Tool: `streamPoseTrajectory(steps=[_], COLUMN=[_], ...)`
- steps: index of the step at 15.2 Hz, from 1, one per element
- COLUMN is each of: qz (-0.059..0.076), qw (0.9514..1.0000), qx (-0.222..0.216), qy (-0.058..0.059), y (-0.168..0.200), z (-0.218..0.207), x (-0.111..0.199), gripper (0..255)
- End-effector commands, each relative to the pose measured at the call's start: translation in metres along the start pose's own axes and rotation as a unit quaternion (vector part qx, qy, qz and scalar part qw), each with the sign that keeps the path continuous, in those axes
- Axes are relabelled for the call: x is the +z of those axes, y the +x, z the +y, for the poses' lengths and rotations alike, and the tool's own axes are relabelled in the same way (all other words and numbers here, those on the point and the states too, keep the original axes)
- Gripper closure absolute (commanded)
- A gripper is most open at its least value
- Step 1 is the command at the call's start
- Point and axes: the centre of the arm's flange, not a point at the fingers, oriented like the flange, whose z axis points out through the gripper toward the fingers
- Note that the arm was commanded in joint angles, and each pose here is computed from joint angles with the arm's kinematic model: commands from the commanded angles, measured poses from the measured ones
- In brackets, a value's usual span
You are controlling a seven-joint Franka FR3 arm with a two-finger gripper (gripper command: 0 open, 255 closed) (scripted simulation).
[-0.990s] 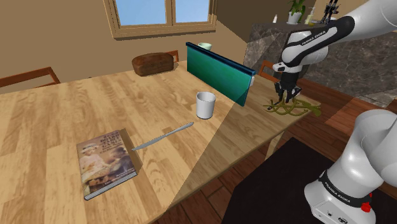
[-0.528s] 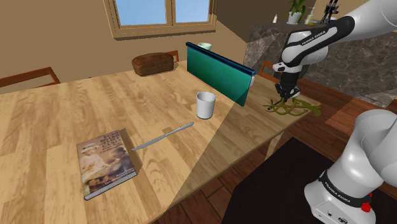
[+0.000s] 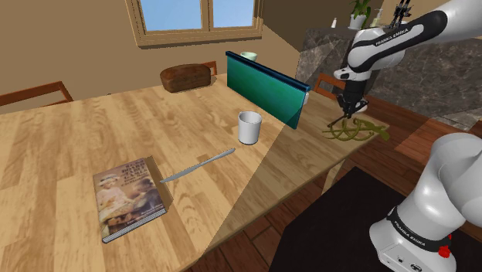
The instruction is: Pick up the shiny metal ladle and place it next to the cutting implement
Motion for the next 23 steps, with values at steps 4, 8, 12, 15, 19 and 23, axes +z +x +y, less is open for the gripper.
streamPoseTrajectory(steps=[4,8,12,15,19,23], qz=[0.000,0.000,0.000,0.000,0.000,0.000], qw=[1.0000,1.0000,1.0000,1.0000,1.0000,1.0000], qx=[0.000,0.000,0.000,0.000,0.000,0.000], qy=[0.000,0.000,0.000,0.000,0.000,0.000], y=[0.000,0.000,-0.001,0.012,0.064,0.117], z=[-0.003,-0.006,-0.010,-0.013,-0.019,-0.025], x=[-0.026,-0.047,-0.067,-0.077,-0.078,-0.078], gripper=[255,255,255,255,255,255])
